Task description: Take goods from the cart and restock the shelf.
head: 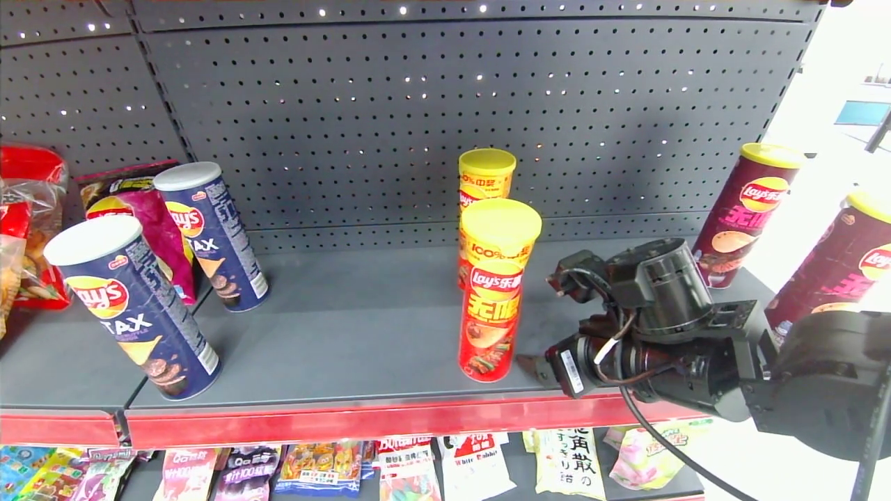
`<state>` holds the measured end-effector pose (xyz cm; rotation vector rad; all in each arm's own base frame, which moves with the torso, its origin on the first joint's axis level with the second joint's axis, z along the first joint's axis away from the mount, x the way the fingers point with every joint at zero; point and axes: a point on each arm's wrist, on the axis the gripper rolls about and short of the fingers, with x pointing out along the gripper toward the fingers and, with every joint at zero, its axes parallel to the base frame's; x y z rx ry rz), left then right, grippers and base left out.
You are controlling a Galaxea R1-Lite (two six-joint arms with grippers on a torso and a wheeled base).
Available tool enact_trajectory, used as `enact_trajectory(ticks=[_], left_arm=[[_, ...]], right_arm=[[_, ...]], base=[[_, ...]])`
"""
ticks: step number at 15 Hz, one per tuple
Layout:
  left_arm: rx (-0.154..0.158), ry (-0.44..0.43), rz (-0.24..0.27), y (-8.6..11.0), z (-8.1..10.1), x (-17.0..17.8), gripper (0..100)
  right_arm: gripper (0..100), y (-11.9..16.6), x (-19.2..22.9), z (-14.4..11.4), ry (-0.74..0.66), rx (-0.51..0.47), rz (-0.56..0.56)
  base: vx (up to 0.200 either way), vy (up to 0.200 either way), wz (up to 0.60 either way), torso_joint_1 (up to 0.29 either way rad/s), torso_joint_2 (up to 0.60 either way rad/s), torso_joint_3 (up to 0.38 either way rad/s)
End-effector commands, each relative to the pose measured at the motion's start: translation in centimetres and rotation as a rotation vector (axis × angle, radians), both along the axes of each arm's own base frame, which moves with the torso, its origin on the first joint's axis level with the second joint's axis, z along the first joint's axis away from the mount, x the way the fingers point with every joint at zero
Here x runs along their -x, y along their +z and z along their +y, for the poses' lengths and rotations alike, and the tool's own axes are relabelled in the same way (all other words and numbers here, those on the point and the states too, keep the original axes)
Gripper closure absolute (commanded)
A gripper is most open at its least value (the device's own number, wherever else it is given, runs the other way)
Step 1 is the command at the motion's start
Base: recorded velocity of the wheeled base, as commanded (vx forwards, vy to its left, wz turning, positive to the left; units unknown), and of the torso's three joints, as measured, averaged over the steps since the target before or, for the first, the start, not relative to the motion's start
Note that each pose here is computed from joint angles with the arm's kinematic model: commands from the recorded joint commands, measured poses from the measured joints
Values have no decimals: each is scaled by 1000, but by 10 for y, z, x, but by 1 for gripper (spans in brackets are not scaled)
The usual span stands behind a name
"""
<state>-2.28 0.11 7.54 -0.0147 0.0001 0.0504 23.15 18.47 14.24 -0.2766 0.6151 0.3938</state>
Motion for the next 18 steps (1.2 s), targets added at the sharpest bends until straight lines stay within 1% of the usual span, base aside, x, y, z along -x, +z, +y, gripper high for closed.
enact_trajectory(ticks=[1, 7, 18], left_arm=[[1, 0, 0, 0, 0, 0, 0], [1, 0, 0, 0, 0, 0, 0], [1, 0, 0, 0, 0, 0, 0]], right_arm=[[0, -2, 1, 1, 5, 2, 5], [0, -9, -4, 4, -10, 25, 16], [0, -10, -10, 8, -19, 28, 11]], base=[[0, 0, 0, 0, 0, 0], [0, 0, 0, 0, 0, 0], [0, 0, 0, 0, 0, 0]])
